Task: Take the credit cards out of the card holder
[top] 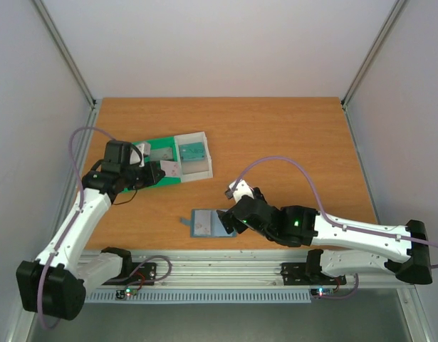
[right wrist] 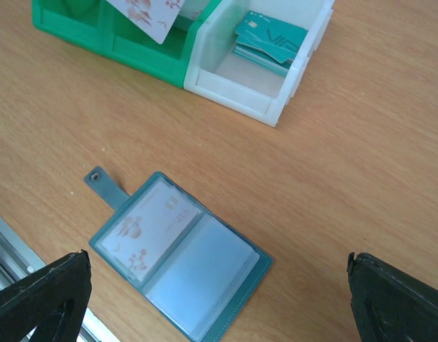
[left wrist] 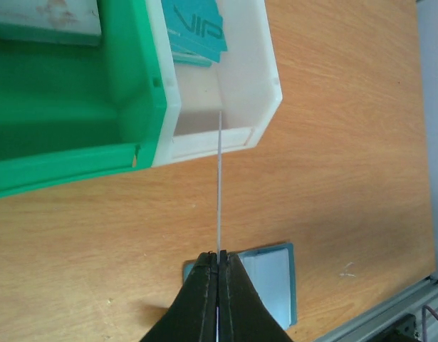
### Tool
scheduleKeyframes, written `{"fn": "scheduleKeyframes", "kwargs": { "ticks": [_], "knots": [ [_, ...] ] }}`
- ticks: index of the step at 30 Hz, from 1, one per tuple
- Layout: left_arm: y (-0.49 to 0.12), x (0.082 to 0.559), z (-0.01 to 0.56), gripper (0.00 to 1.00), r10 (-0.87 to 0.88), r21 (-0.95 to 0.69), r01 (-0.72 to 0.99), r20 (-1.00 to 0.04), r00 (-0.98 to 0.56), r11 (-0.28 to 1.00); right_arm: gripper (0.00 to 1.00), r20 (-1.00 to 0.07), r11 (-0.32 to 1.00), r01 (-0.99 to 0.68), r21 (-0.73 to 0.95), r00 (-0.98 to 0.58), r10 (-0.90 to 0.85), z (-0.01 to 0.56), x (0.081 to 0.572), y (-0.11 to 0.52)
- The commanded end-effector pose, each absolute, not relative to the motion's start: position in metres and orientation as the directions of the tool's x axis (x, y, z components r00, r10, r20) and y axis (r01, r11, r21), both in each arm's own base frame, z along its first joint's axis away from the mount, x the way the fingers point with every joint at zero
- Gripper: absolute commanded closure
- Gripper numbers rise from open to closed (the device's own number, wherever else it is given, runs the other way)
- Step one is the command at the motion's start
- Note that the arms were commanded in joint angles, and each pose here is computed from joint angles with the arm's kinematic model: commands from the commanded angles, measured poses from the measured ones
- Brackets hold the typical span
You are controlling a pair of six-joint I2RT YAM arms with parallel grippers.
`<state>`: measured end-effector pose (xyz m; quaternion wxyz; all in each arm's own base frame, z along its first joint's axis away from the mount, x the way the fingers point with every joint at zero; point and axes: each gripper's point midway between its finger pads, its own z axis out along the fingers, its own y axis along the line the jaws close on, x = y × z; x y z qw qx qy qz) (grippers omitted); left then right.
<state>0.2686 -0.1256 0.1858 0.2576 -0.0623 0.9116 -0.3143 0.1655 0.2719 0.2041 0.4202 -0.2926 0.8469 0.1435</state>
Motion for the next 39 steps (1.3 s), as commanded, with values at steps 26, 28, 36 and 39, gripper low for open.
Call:
{"fn": "scheduleKeyframes", "kwargs": {
  "ticks": [26,28,36,39],
  "knots": [
    [-0.07,0.394,0.155,1.0,-0.333,-0.487,-0.095,-0.43,-0.839,0.868,0.02,-0.819,0.756,-0.651,0.06,-0.465,-0.335,0.225,0.16,0.281],
    [-0.073,0.399,0.148,1.0,-0.335,-0.498,-0.101,-0.407,-0.85,0.861,0.01,-0.819,0.759,-0.648,0.061,-0.468,-0.334,0.226,0.159,0.28],
    [-0.075,0.416,0.144,1.0,-0.342,-0.512,-0.095,-0.415,-0.843,0.854,0.01,-0.816,0.767,-0.639,0.051,-0.47,-0.338,0.224,0.16,0.276],
    [-0.075,0.42,0.141,1.0,-0.352,-0.518,-0.104,-0.407,-0.843,0.849,0.02,-0.819,0.78,-0.624,0.045,-0.47,-0.328,0.225,0.163,0.273]
  ]
}}
